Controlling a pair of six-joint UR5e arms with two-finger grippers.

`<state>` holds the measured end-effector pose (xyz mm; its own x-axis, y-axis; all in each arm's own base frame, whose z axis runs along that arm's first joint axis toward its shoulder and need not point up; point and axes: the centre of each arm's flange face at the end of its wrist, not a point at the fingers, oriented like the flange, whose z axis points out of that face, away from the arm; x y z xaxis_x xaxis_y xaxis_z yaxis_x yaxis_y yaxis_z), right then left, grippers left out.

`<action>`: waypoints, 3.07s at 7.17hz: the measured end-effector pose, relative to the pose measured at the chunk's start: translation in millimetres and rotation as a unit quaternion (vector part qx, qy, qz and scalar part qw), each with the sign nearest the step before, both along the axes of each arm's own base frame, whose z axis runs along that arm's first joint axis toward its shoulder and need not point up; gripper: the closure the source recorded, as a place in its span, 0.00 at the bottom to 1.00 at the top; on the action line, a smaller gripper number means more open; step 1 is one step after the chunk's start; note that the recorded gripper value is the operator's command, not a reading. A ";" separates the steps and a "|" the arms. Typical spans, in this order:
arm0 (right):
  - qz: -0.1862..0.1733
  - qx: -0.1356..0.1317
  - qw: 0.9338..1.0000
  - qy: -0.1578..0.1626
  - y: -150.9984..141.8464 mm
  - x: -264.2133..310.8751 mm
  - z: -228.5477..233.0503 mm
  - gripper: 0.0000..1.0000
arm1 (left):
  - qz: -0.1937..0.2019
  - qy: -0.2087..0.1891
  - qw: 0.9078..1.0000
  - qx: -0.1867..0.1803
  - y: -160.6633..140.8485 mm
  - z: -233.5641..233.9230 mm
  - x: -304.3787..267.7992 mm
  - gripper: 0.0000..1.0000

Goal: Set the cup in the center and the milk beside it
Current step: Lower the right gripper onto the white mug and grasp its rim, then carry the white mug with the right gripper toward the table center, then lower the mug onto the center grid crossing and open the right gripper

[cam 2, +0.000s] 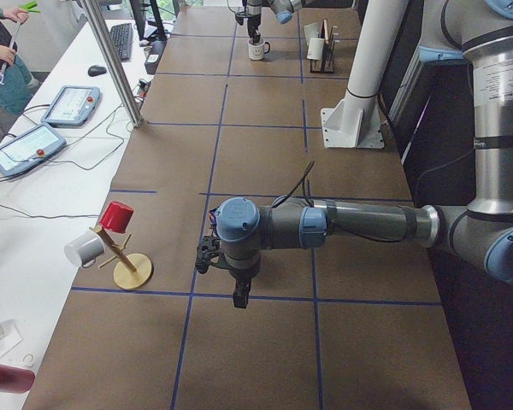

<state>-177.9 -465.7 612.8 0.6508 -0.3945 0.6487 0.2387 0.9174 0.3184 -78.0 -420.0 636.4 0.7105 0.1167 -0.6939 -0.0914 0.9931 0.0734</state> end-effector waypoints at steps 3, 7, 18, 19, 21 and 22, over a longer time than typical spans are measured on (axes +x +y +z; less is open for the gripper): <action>-0.002 -0.005 1.000 -0.020 -1.7 -2.9 -16.9 1.00 | 0.000 0.000 1.000 0.000 0.1 -0.4 -0.2 0.00; 0.075 -0.091 0.991 -0.056 -70.9 -57.1 -173.7 1.00 | 0.000 0.000 1.000 0.006 -0.5 -5.6 0.3 0.00; 0.157 -0.151 0.976 -0.003 -74.1 -365.8 -382.0 1.00 | 0.001 0.000 1.000 0.010 2.3 -11.5 0.8 0.00; 0.157 -0.151 0.976 -0.002 -74.1 -367.8 -381.5 0.97 | 0.001 0.000 1.000 0.010 2.3 -11.6 0.7 0.00; 0.156 -0.153 0.976 0.004 -74.4 -372.6 -375.3 0.50 | 0.001 0.000 1.000 0.010 2.3 -11.5 0.6 0.00; 0.155 -0.153 0.976 0.006 -74.5 -374.7 -372.4 0.03 | 0.001 0.000 1.000 0.010 2.3 -11.4 0.6 0.00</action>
